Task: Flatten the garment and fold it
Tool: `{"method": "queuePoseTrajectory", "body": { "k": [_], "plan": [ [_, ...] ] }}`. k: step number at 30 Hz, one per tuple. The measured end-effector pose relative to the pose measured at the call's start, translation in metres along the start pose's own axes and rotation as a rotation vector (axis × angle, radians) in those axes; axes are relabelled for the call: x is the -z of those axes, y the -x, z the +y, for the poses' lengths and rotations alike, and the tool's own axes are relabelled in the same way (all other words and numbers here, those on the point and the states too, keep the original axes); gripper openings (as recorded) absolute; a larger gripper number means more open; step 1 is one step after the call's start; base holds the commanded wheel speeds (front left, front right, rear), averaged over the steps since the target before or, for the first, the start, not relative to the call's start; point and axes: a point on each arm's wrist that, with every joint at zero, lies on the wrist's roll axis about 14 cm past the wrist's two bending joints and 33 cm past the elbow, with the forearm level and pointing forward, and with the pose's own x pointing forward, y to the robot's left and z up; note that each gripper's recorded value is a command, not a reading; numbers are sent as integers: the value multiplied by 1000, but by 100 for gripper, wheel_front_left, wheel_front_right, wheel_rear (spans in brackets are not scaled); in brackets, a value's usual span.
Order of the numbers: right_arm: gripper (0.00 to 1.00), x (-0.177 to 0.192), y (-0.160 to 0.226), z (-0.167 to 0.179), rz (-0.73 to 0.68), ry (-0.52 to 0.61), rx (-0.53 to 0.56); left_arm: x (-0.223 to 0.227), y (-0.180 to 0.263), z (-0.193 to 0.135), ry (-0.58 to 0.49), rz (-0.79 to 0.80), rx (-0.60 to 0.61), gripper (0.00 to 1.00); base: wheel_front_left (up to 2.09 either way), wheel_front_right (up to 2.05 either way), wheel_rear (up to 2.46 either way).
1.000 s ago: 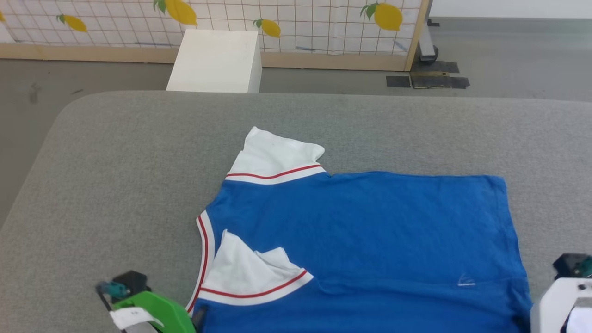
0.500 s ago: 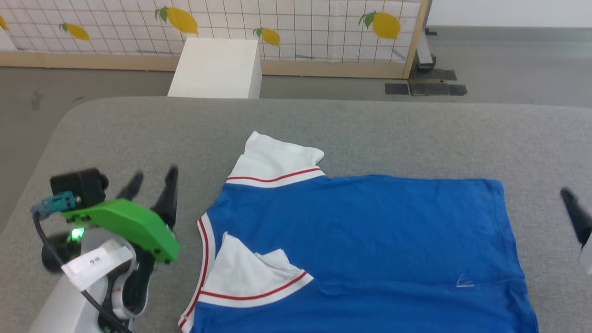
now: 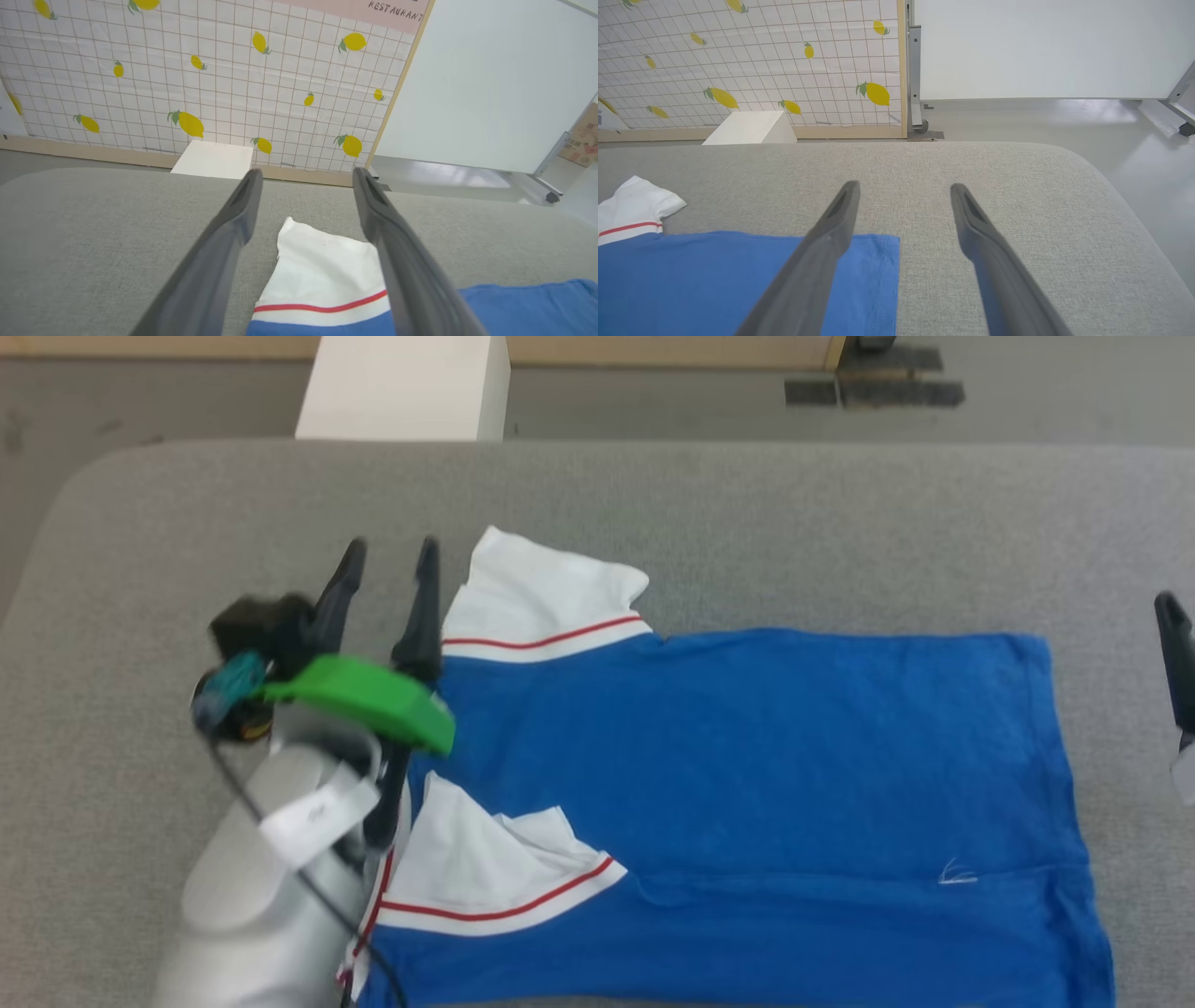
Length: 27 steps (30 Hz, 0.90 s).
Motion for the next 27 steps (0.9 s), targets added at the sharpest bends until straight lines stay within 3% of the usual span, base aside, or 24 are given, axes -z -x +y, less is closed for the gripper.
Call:
{"method": "queuePoseTrajectory", "body": {
  "k": [8,14,22,27],
  "plan": [
    [100,11,-36,19,31,18,-60,35,-70,3,-60,191,35,100,0,0,0],
    [100,28,-51,26,73,34,-84,90,-99,18,-99,573,-6,100,0,0,0],
    [100,48,-50,17,134,55,-68,155,-85,28,-152,1052,-73,100,0,0,0],
    [100,56,-51,10,158,60,-53,174,-82,27,-189,1158,-63,100,0,0,0]
  ]
}}
